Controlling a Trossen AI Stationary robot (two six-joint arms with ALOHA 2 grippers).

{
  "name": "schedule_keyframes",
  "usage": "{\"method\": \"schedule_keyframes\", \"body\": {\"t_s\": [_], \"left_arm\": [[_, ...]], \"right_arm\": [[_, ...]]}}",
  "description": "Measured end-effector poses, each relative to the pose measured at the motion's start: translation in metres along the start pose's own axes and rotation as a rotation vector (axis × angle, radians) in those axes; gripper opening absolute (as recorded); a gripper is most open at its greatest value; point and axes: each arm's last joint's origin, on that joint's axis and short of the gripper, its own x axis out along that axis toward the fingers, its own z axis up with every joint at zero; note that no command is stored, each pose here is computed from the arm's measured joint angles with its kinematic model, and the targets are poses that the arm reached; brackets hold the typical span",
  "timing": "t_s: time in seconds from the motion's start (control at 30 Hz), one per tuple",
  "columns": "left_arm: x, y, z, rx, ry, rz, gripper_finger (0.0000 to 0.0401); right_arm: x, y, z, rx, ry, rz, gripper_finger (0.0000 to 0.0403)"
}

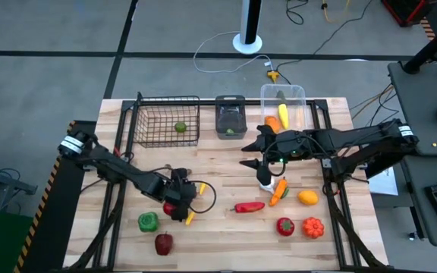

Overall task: Sort produce into baskets
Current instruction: Put the small red chili pepper into the black bin

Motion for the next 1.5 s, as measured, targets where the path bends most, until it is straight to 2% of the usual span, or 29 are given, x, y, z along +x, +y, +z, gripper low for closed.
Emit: {"method": "schedule_keyframes", "body": {"t_s": [0.37,0.5,0.83,1.07,1.17,1.33,1.5], "left_arm": [[0.022,0.004,0.006,-0.009,0.049,0.057,0.0194],[0.023,0.004,0.006,-0.007,0.055,0.058,0.0182],[0.024,0.004,0.005,-0.003,0.075,0.029,0.0101],[0.023,0.004,0.005,0.027,0.076,0.015,0.0027],[0.017,0.005,0.007,0.058,0.072,0.003,0.0007],[-0.007,0.006,0.025,0.122,0.032,-0.011,0.0008],[-0.040,0.012,0.046,0.191,-0.081,0.026,0.0005]], "right_arm": [[0.001,0.000,-0.001,-0.002,0.006,-0.002,0.0211],[0.001,0.000,-0.003,-0.006,0.025,-0.006,0.0211],[0.001,0.000,-0.003,-0.006,0.025,-0.006,0.0211],[0.001,0.000,-0.003,-0.006,0.024,-0.006,0.0211],[0.001,0.000,-0.003,-0.006,0.024,-0.006,0.0211],[0.001,0.000,-0.003,-0.006,0.025,-0.006,0.0211],[0.001,-0.001,-0.003,-0.006,0.026,-0.006,0.0211]]}}
